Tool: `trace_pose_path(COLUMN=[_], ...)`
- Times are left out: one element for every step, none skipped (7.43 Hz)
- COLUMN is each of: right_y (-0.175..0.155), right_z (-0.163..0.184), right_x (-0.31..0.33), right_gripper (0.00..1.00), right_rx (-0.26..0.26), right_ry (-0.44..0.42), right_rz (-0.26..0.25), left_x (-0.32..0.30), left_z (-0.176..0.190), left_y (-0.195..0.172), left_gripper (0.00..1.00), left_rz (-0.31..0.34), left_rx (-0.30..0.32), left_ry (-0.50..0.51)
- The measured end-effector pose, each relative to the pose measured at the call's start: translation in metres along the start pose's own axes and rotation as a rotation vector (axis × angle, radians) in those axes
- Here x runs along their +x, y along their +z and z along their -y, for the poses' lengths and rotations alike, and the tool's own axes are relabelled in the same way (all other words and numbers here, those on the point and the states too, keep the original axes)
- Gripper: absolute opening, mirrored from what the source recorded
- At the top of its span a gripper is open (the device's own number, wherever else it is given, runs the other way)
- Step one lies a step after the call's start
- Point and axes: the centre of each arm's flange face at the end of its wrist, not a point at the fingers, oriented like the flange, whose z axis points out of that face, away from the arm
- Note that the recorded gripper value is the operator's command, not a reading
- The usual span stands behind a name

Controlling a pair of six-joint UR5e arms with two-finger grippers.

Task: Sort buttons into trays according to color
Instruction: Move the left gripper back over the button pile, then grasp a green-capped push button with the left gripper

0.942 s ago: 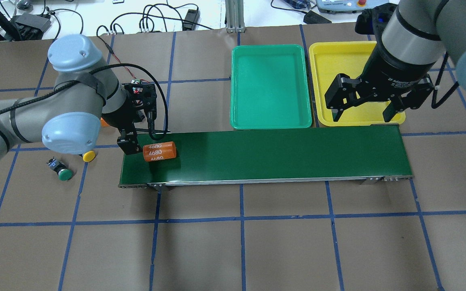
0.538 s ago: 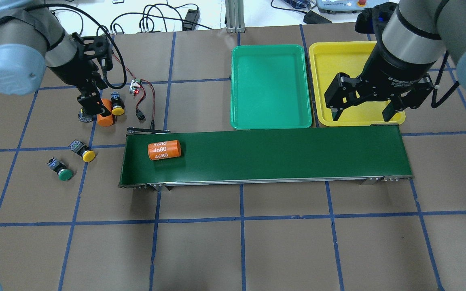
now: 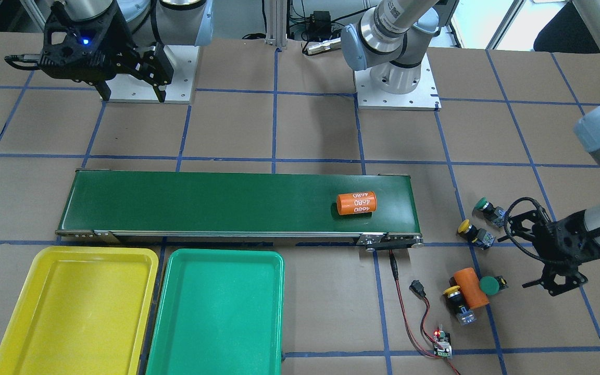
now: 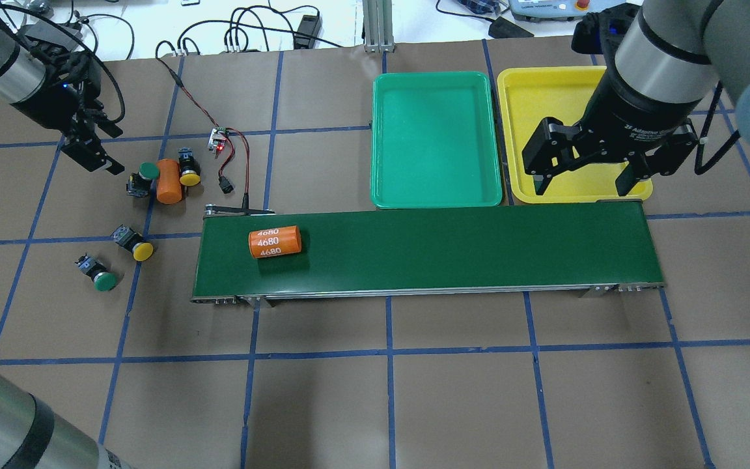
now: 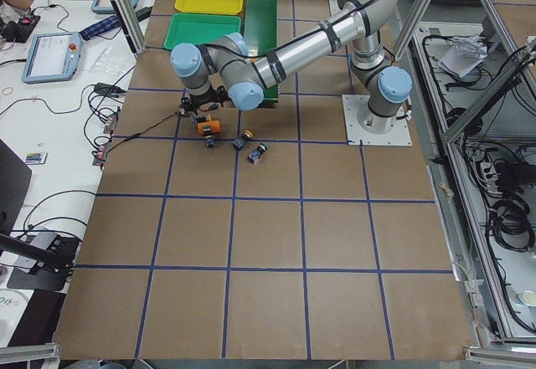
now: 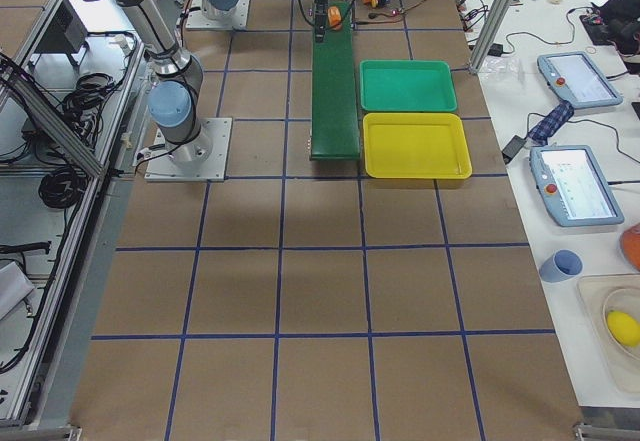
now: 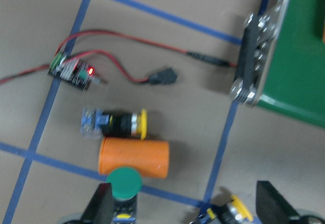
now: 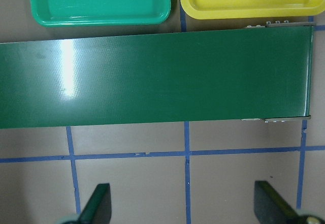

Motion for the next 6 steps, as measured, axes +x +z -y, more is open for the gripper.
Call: trace_pose_path(right_y=[0.000, 0.000, 0.001, 0.002, 0.003, 0.003], right_z=[0.000, 0.000, -0.001, -0.001, -0.002, -0.002], right_x=[0.000, 0.000, 0.000, 0.000, -0.001, -0.001], right_gripper=[1.00, 1.00, 1.00, 1.00, 1.00, 1.00], right_rx=[0.000, 0.000, -0.002, -0.004, -0.006, -0.007], right_ry=[0.000, 0.000, 0.000, 0.000, 0.000, 0.001], right_rz=[0.000, 0.000, 0.000, 0.000, 0.001, 0.001], left_x=[-0.019, -0.034, -0.041, -0.042, -0.041, -0.037], left_z=[-0.018, -0.026, -0.029, -0.034, -0.038, -0.040], left_y=[0.010, 0.018, 0.031, 0.045, 0.054, 0.063], left_gripper=[1.00, 1.00, 1.00, 1.00, 1.00, 1.00], left_rz=[0.013, 0.024, 0.012, -0.007, -0.021, -0.038], left_rx=[0.019, 0.023, 0.029, 0.035, 0.039, 0.044], left_ry=[0.036, 0.070, 0.090, 0.096, 0.100, 0.102])
